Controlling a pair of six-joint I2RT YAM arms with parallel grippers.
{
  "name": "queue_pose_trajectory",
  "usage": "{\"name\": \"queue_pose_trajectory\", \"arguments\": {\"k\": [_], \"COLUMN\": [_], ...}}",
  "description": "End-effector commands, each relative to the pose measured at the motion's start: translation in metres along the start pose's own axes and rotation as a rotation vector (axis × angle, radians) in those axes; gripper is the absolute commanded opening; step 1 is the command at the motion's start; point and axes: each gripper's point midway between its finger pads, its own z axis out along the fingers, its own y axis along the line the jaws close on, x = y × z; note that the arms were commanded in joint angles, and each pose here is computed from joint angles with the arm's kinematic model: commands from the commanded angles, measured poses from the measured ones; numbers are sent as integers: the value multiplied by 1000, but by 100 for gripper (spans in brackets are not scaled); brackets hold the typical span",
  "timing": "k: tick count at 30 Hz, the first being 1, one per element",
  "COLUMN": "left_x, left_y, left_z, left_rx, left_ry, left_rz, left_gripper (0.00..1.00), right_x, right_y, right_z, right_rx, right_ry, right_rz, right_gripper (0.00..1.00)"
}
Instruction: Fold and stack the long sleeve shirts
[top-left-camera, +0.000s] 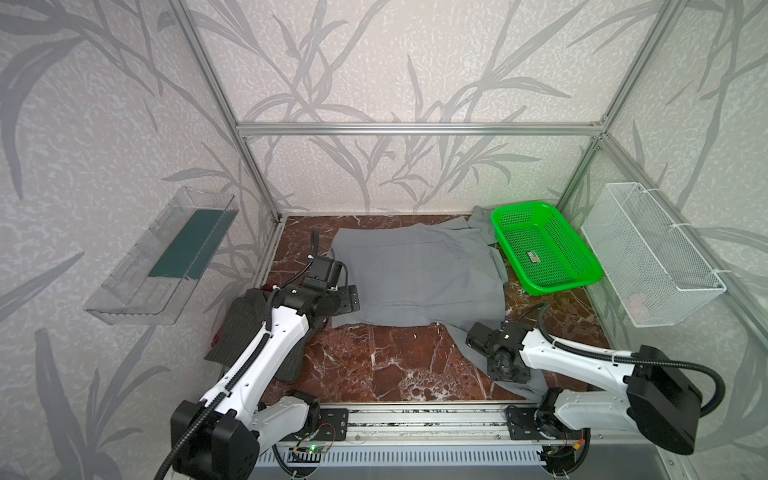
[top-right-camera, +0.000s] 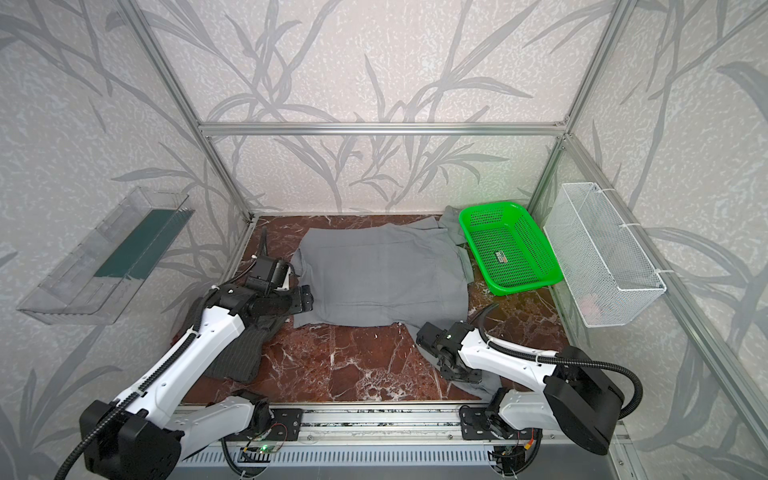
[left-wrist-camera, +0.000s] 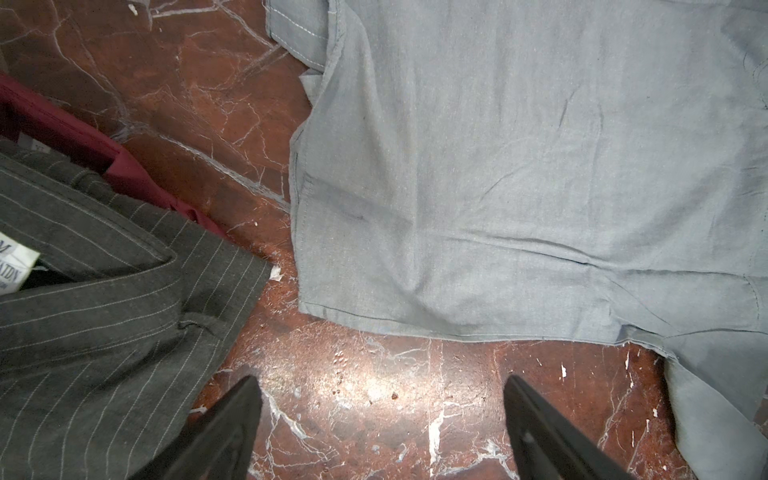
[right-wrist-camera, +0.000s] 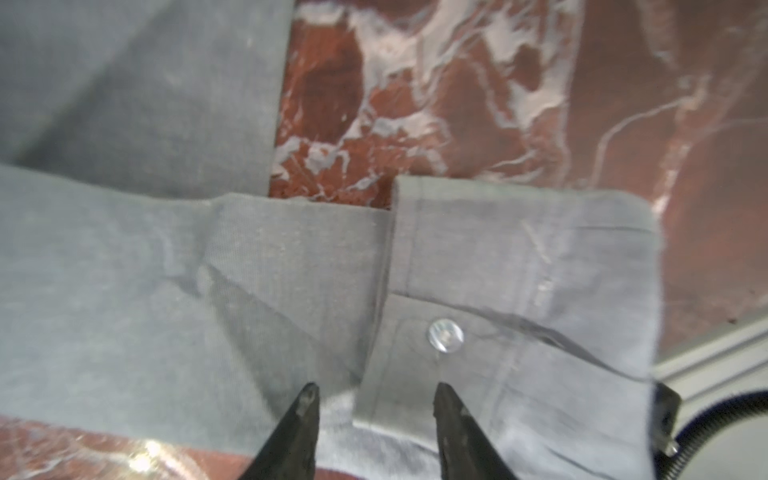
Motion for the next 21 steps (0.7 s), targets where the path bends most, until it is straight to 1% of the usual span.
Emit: {"name": "queue_pose_trajectory", "arguments": {"k": [1,5,10,13,16,21], "left_x": [4,3,2,1,0,0], "left_y": [4,2,2,1,2,2], "left_z": [-4,-7,-8,-10,-11,-12], "left_rx": [-9,1,12,21,19,21], "left_ry": [-3,-15,-35,-49,-54,-56], "left_rz": [18,15,14,11,12,12], "left_gripper": [91,91,91,91,91,91], "right_x": [-1,5,2,5,10,28], "right_y": [-25,-39,-35,-21,-11,1], "right_z": [-15,-10,-10,-7,-2,20], "right_rx": [97,190,263,236,218,209], "right_ry": [-15,6,34,65,63,147], "right_rz": [54,86,50,34,34,36], "right_gripper": [51,52,53,53,54,56]}}
